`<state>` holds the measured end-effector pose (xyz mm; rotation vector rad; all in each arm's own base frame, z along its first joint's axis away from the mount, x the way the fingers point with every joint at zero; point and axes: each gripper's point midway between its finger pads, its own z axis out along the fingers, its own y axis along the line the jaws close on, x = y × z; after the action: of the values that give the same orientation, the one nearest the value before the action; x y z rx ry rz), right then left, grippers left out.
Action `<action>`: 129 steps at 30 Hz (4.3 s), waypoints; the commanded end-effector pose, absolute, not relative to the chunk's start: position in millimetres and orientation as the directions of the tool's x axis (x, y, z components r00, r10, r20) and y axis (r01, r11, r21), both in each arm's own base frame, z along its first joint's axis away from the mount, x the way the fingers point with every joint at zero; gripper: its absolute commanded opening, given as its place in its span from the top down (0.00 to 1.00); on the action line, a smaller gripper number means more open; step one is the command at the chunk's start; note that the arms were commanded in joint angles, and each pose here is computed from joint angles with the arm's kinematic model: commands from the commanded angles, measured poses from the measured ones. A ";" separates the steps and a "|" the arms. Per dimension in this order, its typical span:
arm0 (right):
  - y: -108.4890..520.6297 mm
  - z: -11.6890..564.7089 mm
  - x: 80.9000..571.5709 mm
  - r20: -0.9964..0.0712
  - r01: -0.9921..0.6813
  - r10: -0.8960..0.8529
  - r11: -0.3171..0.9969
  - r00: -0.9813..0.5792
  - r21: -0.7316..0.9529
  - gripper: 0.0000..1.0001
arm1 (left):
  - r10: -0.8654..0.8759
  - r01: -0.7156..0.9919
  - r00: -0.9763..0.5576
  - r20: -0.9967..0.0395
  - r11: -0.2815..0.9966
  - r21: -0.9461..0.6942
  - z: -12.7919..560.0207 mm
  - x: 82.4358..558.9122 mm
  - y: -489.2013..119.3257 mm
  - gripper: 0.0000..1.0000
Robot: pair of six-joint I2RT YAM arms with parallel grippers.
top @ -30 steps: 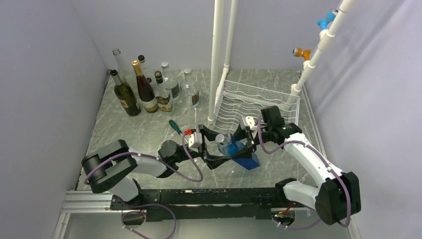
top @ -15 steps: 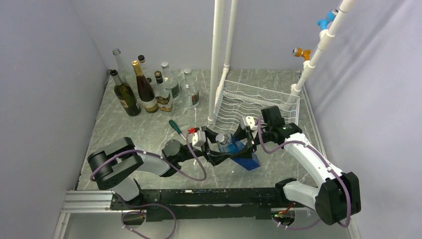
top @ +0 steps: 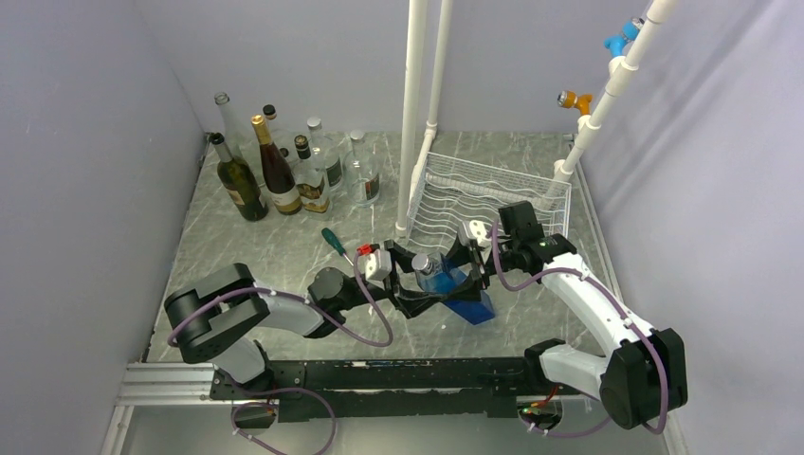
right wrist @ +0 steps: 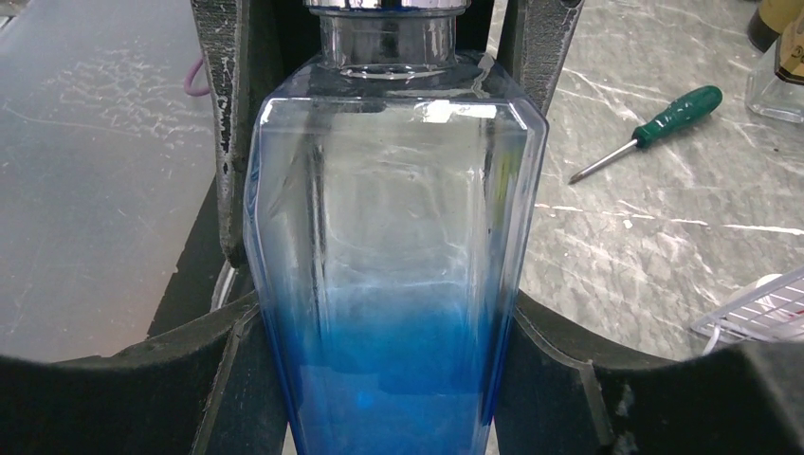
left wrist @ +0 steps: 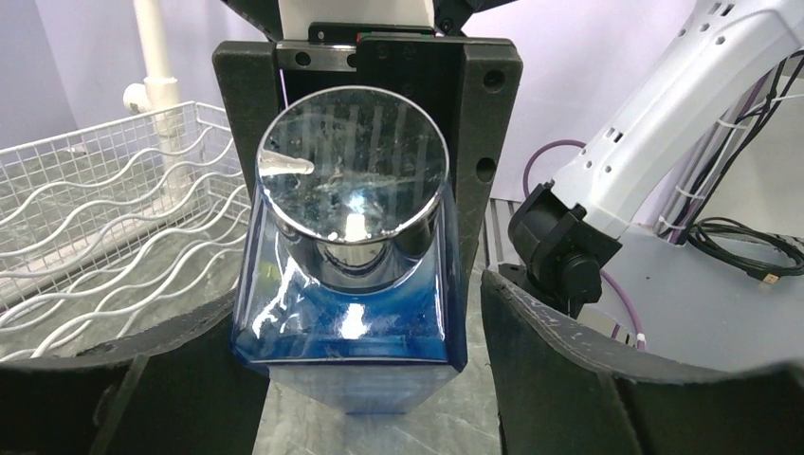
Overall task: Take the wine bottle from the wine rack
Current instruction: Pick up the wine bottle from the wine rack, then place the wine bottle at the center of the board.
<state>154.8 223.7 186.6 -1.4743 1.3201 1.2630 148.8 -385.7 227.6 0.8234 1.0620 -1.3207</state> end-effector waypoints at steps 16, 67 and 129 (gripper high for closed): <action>230.2 226.8 155.3 -0.991 -0.973 -0.098 -0.221 0.092 -0.069 1.00 | -0.531 0.997 0.064 -0.845 0.076 0.028 294.5 123.4 -367.9 0.24; 225.9 241.3 147.0 -0.997 -0.965 -0.030 -0.254 0.077 -0.067 1.00 | -0.585 0.995 0.008 -0.811 0.083 -0.050 314.0 123.8 -369.0 0.11; 210.5 250.9 150.7 -0.989 -0.976 -0.052 -0.177 0.140 -0.129 0.00 | -0.475 0.930 0.221 -0.852 0.367 0.037 376.7 152.1 -314.7 1.00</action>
<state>152.5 210.3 227.8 -1.4380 1.1790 1.2274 147.9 -344.7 283.7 0.8018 1.1218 -1.1070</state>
